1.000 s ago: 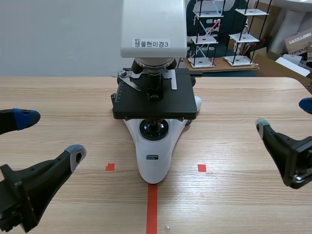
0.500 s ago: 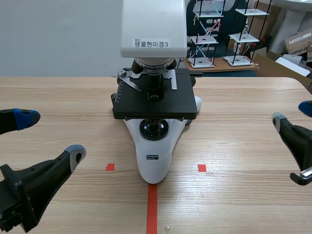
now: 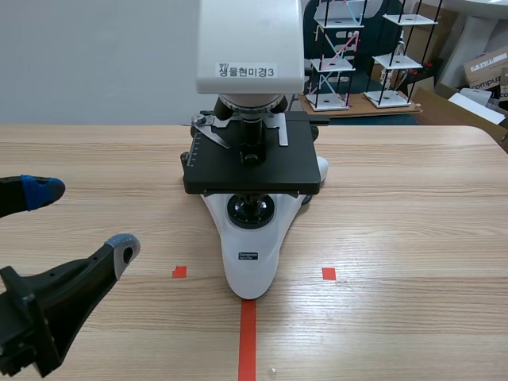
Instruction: Point at the fine focus knob
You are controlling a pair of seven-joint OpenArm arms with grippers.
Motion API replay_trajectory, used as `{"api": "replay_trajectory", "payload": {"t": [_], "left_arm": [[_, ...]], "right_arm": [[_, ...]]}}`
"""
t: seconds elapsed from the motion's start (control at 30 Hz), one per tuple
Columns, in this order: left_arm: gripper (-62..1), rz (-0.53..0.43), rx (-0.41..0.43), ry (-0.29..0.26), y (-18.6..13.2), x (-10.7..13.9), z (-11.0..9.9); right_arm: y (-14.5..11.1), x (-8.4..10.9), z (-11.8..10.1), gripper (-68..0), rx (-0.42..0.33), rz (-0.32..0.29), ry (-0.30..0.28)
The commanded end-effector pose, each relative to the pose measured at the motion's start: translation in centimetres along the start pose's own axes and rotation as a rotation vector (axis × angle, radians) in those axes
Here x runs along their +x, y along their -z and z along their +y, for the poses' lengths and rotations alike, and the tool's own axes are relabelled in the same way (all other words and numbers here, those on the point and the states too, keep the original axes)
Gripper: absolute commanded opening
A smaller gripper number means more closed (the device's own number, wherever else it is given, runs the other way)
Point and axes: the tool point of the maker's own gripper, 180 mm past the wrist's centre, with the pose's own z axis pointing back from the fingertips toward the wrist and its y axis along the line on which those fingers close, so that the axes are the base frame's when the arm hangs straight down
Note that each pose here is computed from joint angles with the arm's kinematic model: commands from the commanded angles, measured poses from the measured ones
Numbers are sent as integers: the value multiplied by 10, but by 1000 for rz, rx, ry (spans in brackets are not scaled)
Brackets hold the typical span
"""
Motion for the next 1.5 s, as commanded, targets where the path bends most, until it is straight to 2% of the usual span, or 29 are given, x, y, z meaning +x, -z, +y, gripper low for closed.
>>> {"api": "replay_trajectory", "payload": {"t": [0.0,0.2,0.37,0.5,0.7,0.9,1.03,1.27,1.37,1.47], "left_arm": [[14,-37,-4,8,1,11,-1],[14,-37,-4,8,1,11,-1],[14,-37,-4,8,1,11,-1],[14,-38,-4,8,1,11,-1],[14,-38,-4,8,1,11,-1],[14,-38,-4,8,1,11,-1],[14,-38,-4,8,1,11,-1],[14,-38,-4,8,1,11,-1],[14,-38,-4,7,1,11,-1],[14,-39,-4,7,1,12,-1]], "right_arm": [[9,25,-15,-645,11,-86,-9],[22,39,-50,-656,41,-160,30],[43,61,-55,-667,84,-202,-7],[64,75,-43,-667,131,-221,-41],[87,87,-19,-668,214,-243,-30],[112,81,-2,-669,249,-225,7],[128,78,17,-669,299,-212,22],[149,88,57,-669,380,-231,-9],[154,86,74,-669,415,-223,-18],[155,83,82,-669,427,-217,-11]]}}
